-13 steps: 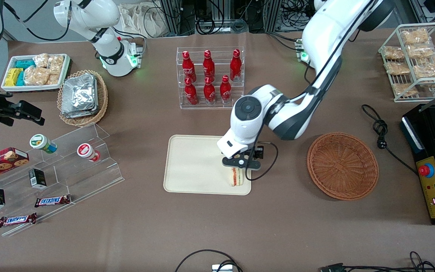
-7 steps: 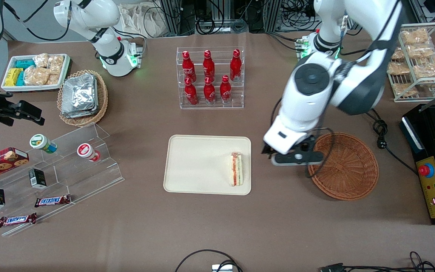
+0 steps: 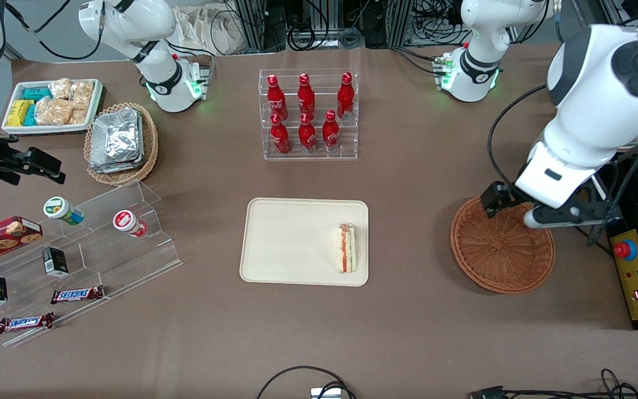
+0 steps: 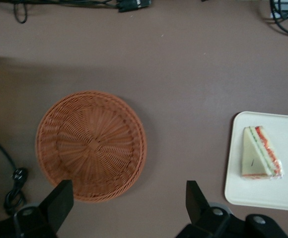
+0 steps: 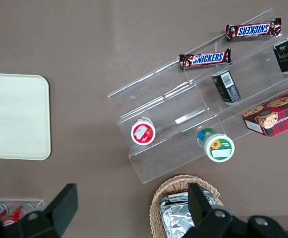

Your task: Place sandwich from basket to tray

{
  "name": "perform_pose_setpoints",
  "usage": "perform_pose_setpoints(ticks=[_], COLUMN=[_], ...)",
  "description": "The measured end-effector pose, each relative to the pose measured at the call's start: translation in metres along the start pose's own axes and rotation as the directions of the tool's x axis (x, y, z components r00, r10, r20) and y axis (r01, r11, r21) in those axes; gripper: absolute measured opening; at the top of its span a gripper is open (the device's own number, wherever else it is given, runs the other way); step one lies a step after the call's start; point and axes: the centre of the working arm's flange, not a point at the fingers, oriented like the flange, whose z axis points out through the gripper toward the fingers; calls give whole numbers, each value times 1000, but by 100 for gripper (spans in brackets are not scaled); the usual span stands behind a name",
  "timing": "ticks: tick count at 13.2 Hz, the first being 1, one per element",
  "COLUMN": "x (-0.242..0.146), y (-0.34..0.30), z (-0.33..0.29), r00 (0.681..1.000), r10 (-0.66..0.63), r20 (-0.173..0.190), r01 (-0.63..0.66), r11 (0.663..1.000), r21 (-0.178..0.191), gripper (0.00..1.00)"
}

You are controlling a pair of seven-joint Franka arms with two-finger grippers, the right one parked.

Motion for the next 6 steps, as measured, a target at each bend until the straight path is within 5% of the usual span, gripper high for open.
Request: perform_pose_setpoints(ticks=[3, 6], x=[-12, -13], y=[-39, -67], z=[-22, -33], r00=[999, 999], r10=[-22, -18], r20=[40, 44], r01=[23, 21], r11=[999, 996], r21=[-43, -83], gripper=[100, 100])
